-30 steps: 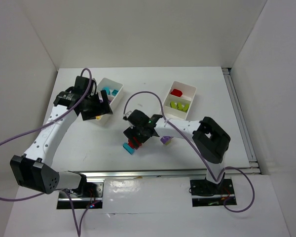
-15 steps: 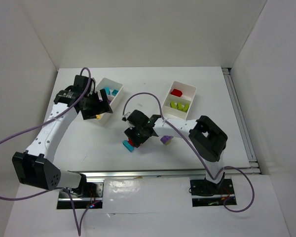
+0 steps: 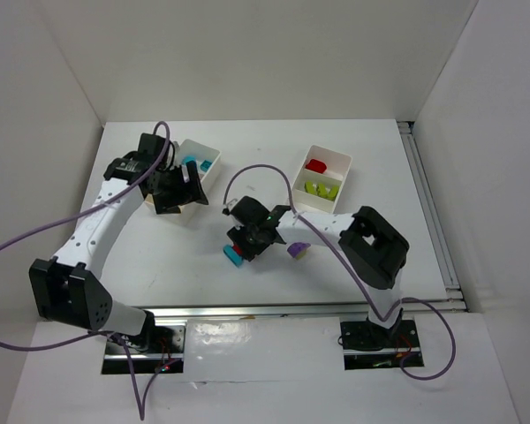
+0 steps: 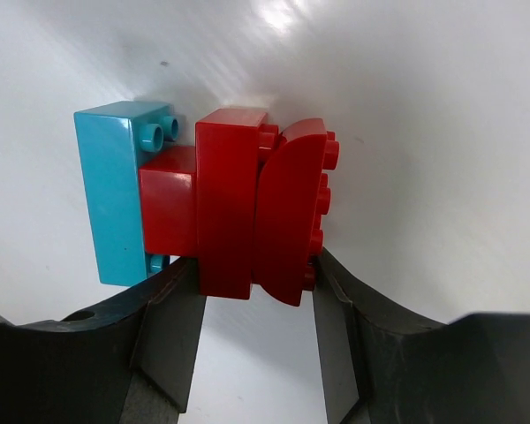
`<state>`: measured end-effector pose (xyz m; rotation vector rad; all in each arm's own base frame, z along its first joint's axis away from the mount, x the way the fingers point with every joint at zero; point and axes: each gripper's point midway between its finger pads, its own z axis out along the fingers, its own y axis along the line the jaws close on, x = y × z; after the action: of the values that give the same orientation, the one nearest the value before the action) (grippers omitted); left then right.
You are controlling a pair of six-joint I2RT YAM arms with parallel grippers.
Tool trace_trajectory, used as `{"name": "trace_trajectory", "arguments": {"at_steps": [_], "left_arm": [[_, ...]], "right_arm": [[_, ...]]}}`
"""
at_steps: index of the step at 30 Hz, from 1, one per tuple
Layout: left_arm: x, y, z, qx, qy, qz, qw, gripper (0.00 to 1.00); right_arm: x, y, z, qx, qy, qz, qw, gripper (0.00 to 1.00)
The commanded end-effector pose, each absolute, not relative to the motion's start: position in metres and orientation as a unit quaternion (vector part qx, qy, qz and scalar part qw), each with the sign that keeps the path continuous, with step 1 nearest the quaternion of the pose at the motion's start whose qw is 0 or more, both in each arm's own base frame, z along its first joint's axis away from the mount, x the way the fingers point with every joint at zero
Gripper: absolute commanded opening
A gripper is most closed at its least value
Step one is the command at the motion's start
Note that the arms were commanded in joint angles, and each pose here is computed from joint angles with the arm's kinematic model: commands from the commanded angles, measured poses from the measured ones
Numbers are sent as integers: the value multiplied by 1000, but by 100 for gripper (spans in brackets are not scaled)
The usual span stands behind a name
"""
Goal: Sort the legos into containers by color
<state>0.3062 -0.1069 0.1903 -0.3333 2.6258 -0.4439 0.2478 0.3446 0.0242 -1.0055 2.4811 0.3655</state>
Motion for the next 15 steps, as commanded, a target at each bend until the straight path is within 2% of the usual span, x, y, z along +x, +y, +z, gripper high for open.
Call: {"name": "trace_trajectory", "arguments": {"at_steps": [1,5,15], "left_arm": [[315,-121,201,-92,947,-203,233,91],[315,-147,205,-54,935,-275,218,94],[303,-200,214,17,873,-451,186,94]], "right_arm": [[271,336,67,-323,893,139,282,48],[284,318,102,-291,889,139,324,47],[316,299,171,-212,873,169,405,45]]}}
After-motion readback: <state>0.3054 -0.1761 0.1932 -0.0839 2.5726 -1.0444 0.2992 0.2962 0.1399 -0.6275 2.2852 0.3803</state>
